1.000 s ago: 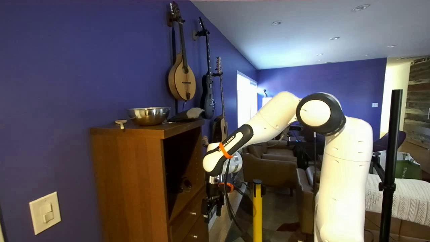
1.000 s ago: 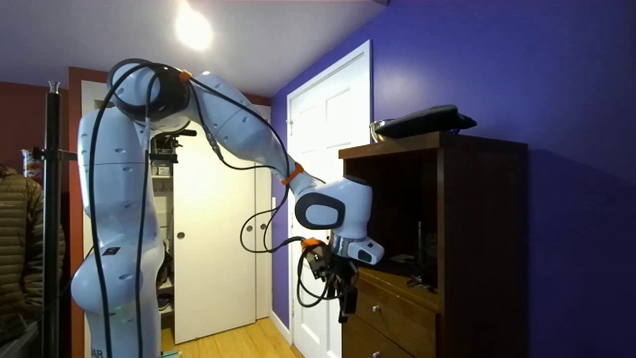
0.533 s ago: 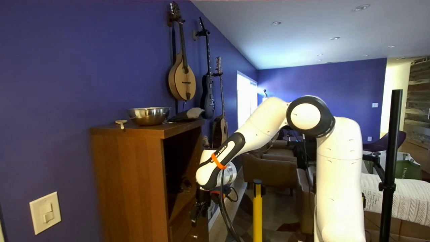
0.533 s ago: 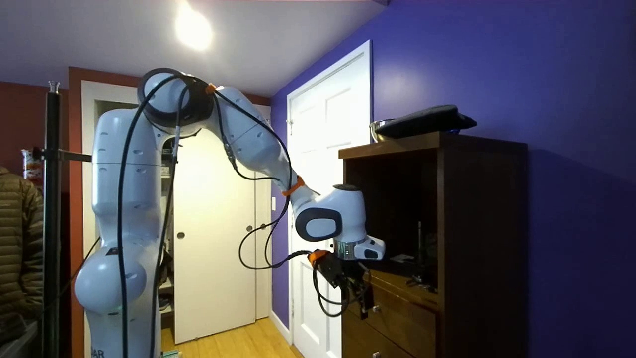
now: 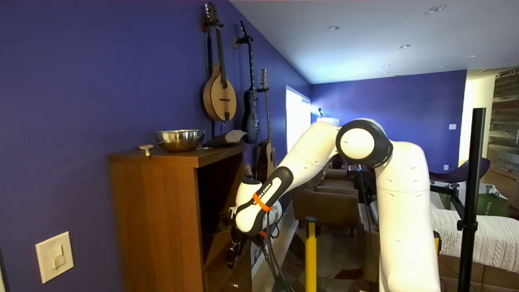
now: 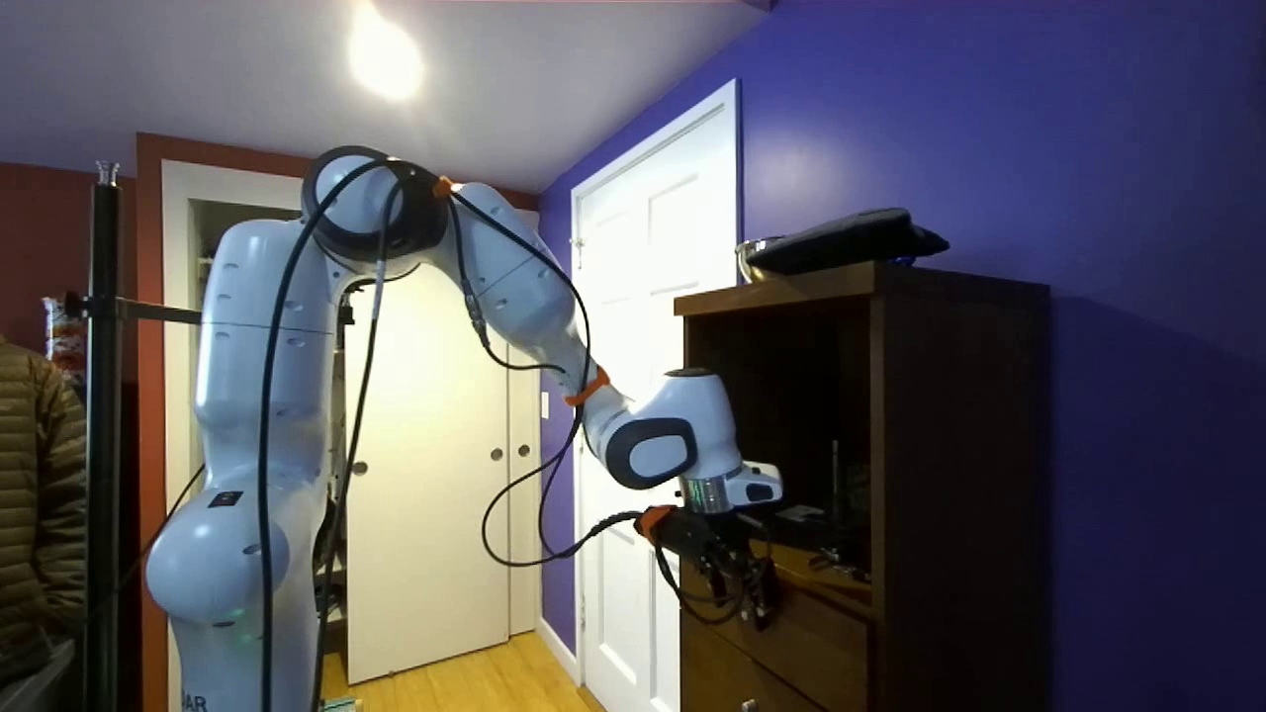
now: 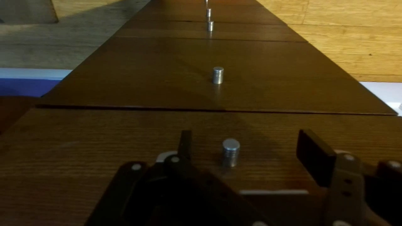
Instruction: Open the top drawer
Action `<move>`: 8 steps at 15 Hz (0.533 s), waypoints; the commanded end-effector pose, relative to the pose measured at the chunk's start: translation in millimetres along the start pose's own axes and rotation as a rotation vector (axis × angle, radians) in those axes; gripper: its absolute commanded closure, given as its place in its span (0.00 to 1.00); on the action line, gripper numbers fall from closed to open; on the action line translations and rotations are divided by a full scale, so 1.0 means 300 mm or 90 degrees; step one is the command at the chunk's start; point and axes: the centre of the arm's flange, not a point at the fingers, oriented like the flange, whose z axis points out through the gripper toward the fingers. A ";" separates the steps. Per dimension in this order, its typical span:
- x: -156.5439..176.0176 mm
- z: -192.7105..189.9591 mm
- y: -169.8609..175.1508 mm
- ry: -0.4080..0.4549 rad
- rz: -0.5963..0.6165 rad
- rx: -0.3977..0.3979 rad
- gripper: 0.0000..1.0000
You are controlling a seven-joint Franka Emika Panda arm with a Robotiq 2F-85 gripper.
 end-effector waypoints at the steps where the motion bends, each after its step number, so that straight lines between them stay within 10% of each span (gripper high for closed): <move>1: 0.027 0.007 0.007 0.009 -0.017 -0.032 0.47; 8: 0.010 0.009 -0.003 0.002 0.007 -0.044 0.97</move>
